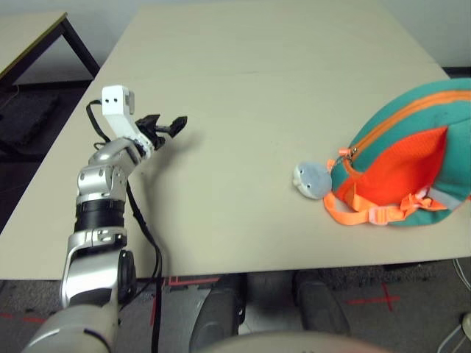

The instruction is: Put the pencil case into the backpack and zip it.

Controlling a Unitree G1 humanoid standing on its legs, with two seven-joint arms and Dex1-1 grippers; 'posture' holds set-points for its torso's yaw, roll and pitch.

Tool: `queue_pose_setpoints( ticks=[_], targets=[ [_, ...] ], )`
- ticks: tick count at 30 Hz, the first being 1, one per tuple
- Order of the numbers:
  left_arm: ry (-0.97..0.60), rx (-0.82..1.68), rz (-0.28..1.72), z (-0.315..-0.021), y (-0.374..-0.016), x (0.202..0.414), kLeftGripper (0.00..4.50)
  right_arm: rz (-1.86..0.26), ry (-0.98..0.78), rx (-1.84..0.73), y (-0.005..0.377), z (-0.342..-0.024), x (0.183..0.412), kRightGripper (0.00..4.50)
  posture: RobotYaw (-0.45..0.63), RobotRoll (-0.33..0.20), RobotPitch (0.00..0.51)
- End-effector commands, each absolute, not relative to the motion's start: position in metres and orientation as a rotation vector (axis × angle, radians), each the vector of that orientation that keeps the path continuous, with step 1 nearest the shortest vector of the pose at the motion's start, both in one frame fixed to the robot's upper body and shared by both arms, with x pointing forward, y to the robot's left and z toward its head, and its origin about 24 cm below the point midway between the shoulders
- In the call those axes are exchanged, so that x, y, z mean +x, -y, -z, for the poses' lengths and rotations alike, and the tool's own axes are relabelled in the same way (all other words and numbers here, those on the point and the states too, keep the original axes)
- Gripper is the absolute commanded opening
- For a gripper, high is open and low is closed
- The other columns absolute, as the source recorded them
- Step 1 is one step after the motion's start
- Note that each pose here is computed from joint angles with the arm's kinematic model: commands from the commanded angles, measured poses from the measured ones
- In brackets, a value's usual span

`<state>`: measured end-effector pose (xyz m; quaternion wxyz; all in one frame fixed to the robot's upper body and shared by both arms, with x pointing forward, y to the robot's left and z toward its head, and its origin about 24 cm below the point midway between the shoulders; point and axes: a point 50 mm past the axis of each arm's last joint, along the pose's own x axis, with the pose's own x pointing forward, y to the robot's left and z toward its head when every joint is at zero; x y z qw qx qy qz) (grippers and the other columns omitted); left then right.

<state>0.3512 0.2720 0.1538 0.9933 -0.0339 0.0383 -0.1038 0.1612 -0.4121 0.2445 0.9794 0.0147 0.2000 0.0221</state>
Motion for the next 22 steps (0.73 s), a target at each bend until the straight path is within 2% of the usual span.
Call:
queue_pose_setpoints(
  ticks=[1, 7, 12, 16, 22],
  targets=[
    [-0.042, -0.041, 0.157, -0.147, -0.273, 0.352, 4.50, 0.075, -0.352, 0.001, 0.421, -0.220, 0.189, 4.44, -0.04, 0.000, 0.140],
    [0.050, -0.012, 0.027, -0.140, -0.277, 0.345, 4.50, 0.078, -0.162, 0.023, 0.415, -0.198, 0.228, 4.44, 0.00, 0.000, 0.141],
    [0.085, -0.011, -0.069, -0.126, -0.273, 0.337, 4.50, 0.100, -0.056, 0.029, 0.417, -0.190, 0.245, 4.44, 0.01, 0.000, 0.148],
    [0.066, -0.030, -0.102, -0.113, -0.273, 0.335, 4.50, 0.083, -0.023, 0.016, 0.412, -0.183, 0.256, 4.44, 0.00, 0.000, 0.162],
    [0.043, -0.039, -0.082, -0.102, -0.263, 0.342, 4.50, -0.057, -0.055, -0.008, 0.390, -0.159, 0.270, 4.44, -0.01, 0.000, 0.169]
  ],
)
